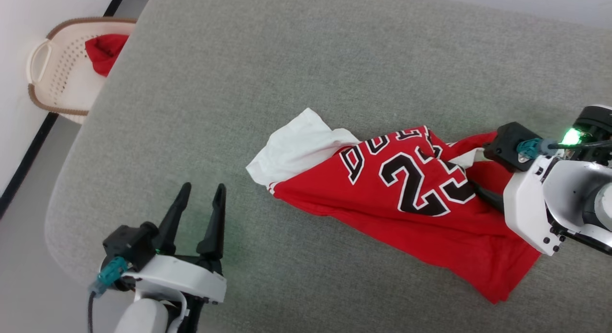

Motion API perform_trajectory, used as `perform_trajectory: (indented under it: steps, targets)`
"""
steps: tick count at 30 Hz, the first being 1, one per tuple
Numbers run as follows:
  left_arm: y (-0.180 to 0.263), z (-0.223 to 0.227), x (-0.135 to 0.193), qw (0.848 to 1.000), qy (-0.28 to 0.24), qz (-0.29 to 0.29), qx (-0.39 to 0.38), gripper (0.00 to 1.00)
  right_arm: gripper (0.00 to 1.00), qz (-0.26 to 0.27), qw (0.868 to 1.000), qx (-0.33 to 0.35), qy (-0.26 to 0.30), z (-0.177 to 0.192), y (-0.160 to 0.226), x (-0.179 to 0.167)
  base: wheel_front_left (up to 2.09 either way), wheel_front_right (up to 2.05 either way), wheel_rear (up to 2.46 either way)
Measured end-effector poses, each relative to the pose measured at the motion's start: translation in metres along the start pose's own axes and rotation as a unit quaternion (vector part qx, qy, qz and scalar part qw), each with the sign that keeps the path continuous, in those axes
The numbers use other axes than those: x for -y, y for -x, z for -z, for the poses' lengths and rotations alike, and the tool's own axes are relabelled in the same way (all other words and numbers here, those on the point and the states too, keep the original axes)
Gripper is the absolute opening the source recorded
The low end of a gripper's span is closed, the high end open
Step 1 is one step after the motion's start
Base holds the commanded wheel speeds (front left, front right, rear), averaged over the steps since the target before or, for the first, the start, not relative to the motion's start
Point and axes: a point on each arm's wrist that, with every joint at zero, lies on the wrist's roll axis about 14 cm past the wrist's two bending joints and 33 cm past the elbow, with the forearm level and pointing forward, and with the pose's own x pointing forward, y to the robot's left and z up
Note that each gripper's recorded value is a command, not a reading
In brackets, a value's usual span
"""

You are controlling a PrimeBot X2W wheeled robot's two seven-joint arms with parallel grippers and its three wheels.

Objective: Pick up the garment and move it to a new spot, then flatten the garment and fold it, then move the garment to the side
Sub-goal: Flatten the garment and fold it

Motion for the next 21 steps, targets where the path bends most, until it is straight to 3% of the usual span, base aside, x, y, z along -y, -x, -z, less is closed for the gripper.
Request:
perform_trajectory:
  steps: [13, 14, 15, 16, 17, 19, 21]
  targets:
    - [0.002, 0.01, 0.005, 1.0, 0.013, 0.0, -0.014, 1.0, 1.0, -0.028, 0.999, -0.002, 0.027, -0.007, -0.02, 0.0, 0.0, 0.0, 0.0]
    - [0.002, 0.011, 0.005, 1.0, 0.014, 0.0, -0.015, 1.0, 0.95, -0.03, 0.999, -0.001, 0.028, -0.008, -0.02, -0.001, 0.0, 0.0, 0.0]
    - [0.002, 0.011, 0.004, 1.0, 0.015, -0.001, -0.015, 1.0, 0.78, -0.032, 0.999, -0.002, 0.029, -0.008, -0.021, -0.002, 0.0, 0.0, 0.0]
    - [0.002, 0.011, 0.004, 1.0, 0.016, -0.001, -0.015, 1.0, 0.51, -0.033, 0.999, -0.002, 0.03, -0.008, -0.021, -0.003, 0.0, 0.0, 0.0]
    - [0.002, 0.011, 0.004, 1.0, 0.016, -0.001, -0.015, 1.0, 0.41, -0.034, 0.999, -0.001, 0.03, -0.008, -0.021, -0.003, 0.0, 0.0, 0.0]
    - [0.002, 0.012, 0.005, 1.0, 0.017, -0.001, -0.016, 1.0, 0.0, -0.039, 0.999, -0.006, 0.032, -0.008, -0.021, -0.007, 0.0, 0.0, 0.0]
    - [0.002, 0.012, 0.006, 1.0, 0.02, 0.0, -0.016, 1.0, 0.0, -0.044, 0.998, -0.008, 0.034, -0.008, -0.02, -0.012, 0.0, 0.0, 0.0]
